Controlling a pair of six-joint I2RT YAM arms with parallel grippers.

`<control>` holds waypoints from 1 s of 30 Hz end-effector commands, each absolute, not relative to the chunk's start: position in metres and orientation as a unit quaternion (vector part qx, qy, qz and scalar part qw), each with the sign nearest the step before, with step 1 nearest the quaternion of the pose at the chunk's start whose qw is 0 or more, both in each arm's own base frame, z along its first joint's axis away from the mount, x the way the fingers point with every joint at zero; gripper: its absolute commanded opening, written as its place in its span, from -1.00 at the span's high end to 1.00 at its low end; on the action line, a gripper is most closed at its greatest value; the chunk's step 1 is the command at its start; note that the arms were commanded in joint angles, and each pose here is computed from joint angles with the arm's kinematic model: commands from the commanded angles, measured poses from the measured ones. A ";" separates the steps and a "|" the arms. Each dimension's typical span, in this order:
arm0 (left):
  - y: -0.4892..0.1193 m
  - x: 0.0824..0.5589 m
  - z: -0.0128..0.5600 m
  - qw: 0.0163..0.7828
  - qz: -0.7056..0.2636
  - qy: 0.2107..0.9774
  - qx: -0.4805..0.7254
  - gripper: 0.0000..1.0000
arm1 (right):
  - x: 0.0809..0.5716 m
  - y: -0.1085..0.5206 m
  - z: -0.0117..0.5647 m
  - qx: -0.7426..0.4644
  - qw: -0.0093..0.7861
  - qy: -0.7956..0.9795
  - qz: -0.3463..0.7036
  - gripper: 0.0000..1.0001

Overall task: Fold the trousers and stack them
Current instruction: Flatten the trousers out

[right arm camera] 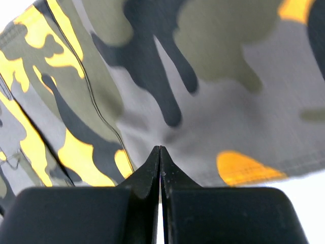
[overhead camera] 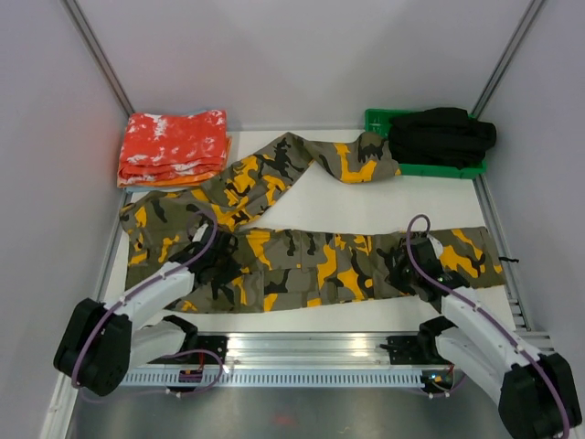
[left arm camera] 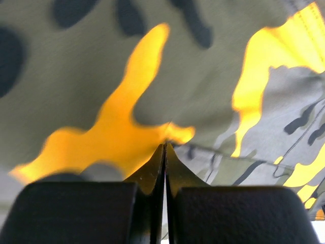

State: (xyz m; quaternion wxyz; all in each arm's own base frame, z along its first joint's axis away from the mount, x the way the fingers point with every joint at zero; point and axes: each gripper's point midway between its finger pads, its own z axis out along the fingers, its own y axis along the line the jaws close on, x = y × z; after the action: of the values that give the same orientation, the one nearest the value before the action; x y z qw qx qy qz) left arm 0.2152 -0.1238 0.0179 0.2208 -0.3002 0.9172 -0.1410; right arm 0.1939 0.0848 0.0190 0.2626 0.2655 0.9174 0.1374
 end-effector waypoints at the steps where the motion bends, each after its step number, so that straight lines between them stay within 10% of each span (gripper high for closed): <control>1: -0.103 0.182 0.012 0.190 -0.096 0.919 -0.332 0.95 | 0.163 0.079 0.012 0.289 0.229 0.921 0.129 0.99; 15: -0.140 0.265 0.116 0.310 -0.168 0.912 -0.212 0.95 | 0.259 0.085 0.129 0.213 0.339 0.909 0.114 0.99; 20: -0.158 0.287 0.112 0.308 -0.189 0.909 -0.207 0.95 | 0.316 0.095 0.112 0.211 0.323 0.919 0.086 1.00; 30: -0.212 0.266 0.058 0.248 -0.190 0.932 -0.182 0.95 | 0.278 0.011 0.053 0.301 0.276 0.913 -0.024 1.00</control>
State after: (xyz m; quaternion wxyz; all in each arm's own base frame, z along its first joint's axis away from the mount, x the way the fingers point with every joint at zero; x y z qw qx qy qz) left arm 0.2607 -0.1929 0.0623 0.2451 -0.1768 0.9380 -0.1697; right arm 0.2907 0.0395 0.0633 0.2773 0.2700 0.9221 0.0013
